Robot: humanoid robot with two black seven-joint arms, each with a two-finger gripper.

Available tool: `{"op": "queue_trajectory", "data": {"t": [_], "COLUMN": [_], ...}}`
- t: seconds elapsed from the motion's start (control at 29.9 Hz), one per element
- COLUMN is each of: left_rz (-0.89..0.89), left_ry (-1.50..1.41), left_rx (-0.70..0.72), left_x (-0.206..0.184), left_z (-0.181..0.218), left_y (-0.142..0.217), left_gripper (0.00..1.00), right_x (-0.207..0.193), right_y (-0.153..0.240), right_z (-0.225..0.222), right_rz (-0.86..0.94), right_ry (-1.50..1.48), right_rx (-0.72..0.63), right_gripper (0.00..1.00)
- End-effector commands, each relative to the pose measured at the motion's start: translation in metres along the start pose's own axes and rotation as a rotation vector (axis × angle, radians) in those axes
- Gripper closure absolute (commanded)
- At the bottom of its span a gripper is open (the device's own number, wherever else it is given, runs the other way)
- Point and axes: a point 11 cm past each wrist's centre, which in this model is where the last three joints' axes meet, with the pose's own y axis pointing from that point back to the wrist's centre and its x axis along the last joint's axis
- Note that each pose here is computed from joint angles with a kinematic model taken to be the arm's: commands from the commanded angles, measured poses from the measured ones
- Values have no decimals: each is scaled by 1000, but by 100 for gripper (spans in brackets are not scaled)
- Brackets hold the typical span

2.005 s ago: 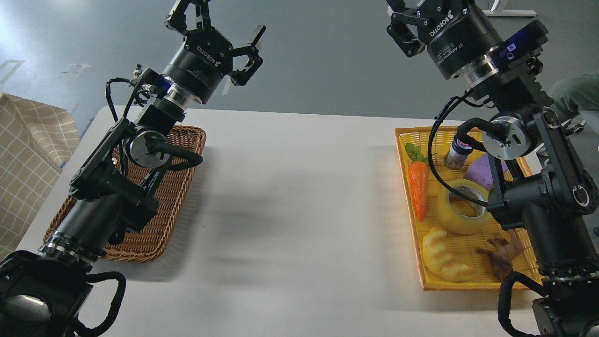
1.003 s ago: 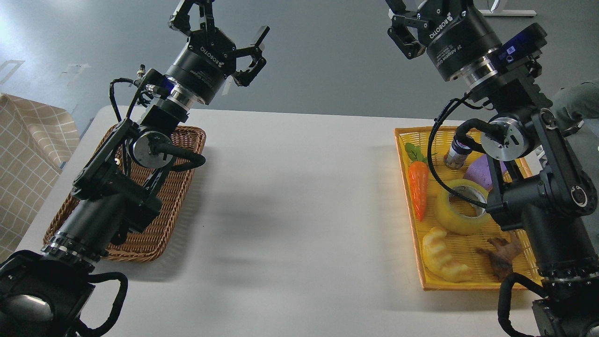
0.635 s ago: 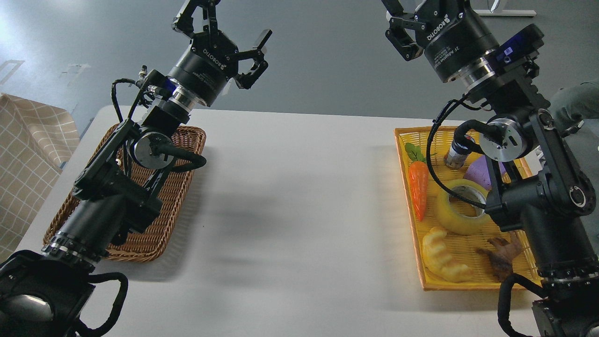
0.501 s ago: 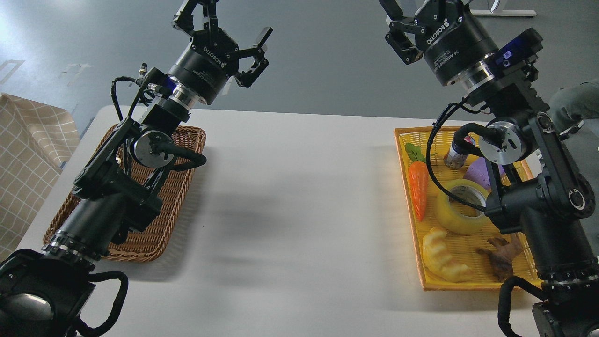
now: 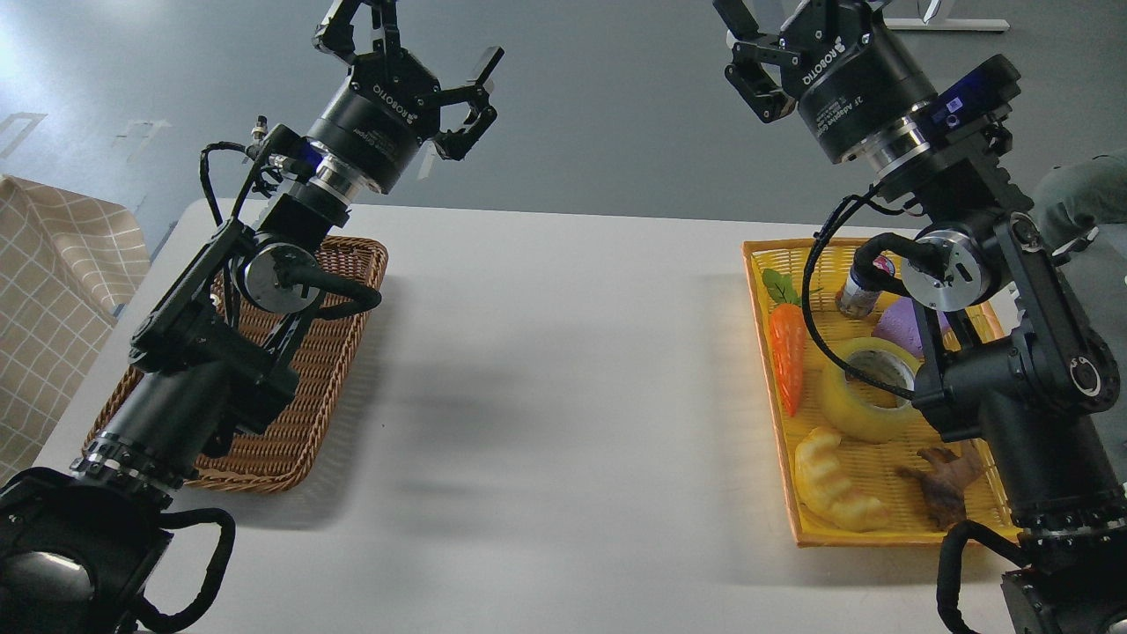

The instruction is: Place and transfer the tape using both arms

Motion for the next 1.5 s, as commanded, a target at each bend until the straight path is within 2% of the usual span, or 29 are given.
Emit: {"op": "queue_trajectory", "data": {"t": [0.0, 0.94, 1.47], "left_rz": [-14, -32, -31], "left_ry": [-2, -12, -16], "left_rx": [-2, -6, -7], "left_x": [-4, -9, -9], "left_z": [2, 4, 6], "left_y": [1, 1, 1], "left_gripper": [2, 2, 2], "right_x": [0, -7, 4], "right_y": [0, 2, 12], "right_z": [1, -9, -16], "right_rz": [-1, -32, -28], "right_ry": [-2, 18, 81], "right_rx": [-17, 3, -20], "right_gripper": [0, 0, 0]}}
